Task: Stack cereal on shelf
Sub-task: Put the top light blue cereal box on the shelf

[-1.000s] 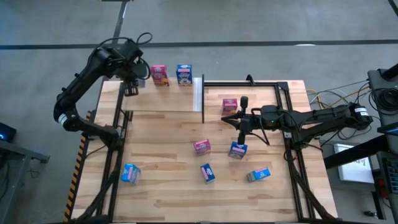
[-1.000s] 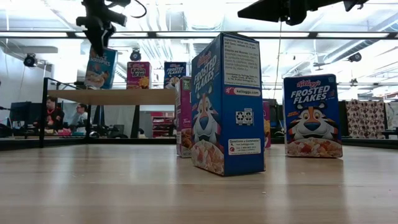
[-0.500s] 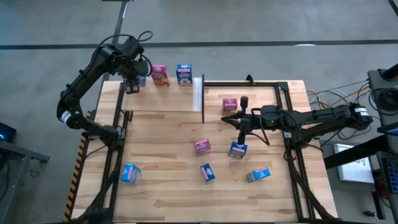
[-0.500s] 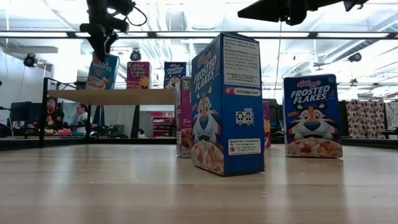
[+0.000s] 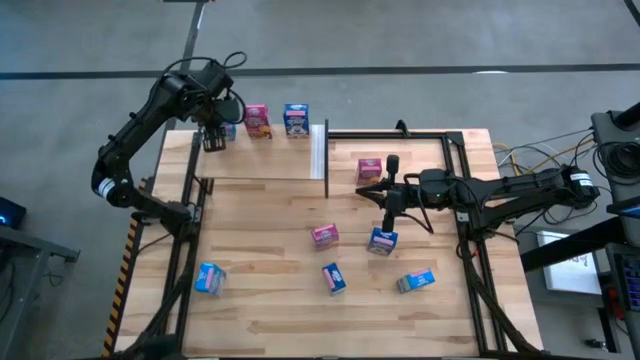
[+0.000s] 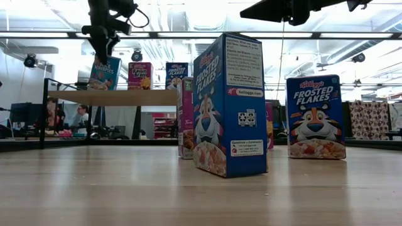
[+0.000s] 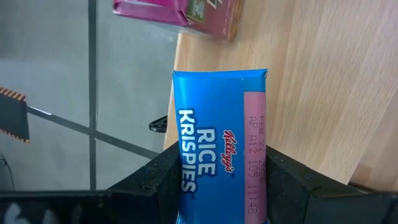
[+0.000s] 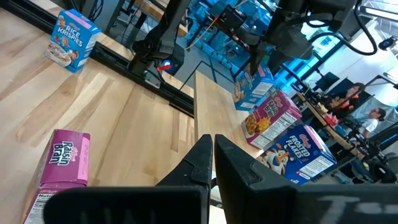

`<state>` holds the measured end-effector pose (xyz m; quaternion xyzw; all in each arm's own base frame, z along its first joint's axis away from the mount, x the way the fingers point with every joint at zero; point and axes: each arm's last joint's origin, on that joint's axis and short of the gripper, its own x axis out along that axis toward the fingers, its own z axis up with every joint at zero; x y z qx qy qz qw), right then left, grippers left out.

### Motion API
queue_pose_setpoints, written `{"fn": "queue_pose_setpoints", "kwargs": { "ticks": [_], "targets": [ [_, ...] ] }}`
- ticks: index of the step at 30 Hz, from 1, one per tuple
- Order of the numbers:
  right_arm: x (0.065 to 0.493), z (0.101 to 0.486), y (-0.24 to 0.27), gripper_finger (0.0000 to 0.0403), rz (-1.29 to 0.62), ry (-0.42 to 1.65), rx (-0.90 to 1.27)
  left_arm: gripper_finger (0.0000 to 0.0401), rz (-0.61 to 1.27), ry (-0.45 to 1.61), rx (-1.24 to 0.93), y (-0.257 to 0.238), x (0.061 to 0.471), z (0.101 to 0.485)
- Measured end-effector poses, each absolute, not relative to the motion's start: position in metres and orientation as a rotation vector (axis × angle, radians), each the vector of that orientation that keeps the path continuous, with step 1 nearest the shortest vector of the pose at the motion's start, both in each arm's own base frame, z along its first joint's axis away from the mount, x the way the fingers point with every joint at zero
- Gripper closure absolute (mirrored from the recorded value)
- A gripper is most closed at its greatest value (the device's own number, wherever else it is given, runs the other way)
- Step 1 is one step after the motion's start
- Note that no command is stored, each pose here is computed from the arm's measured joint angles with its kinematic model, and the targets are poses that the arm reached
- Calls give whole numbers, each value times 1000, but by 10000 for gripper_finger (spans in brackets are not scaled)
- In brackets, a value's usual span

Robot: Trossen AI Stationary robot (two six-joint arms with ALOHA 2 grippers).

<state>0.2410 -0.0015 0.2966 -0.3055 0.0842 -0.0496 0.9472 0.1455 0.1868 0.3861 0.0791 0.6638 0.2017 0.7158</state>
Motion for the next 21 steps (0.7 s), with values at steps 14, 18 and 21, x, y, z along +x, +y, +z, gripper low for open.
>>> {"fn": "queue_pose_setpoints", "kwargs": {
  "ticks": [14,18,21],
  "targets": [
    [241,297,-2,394,-101,172,-622,233,437,1483,181,188,147,378],
    [241,297,-2,394,-101,171,-622,215,463,1501,195,189,146,378],
    [241,296,-2,394,-101,172,-621,204,476,1513,203,189,145,378]
  ]
}}
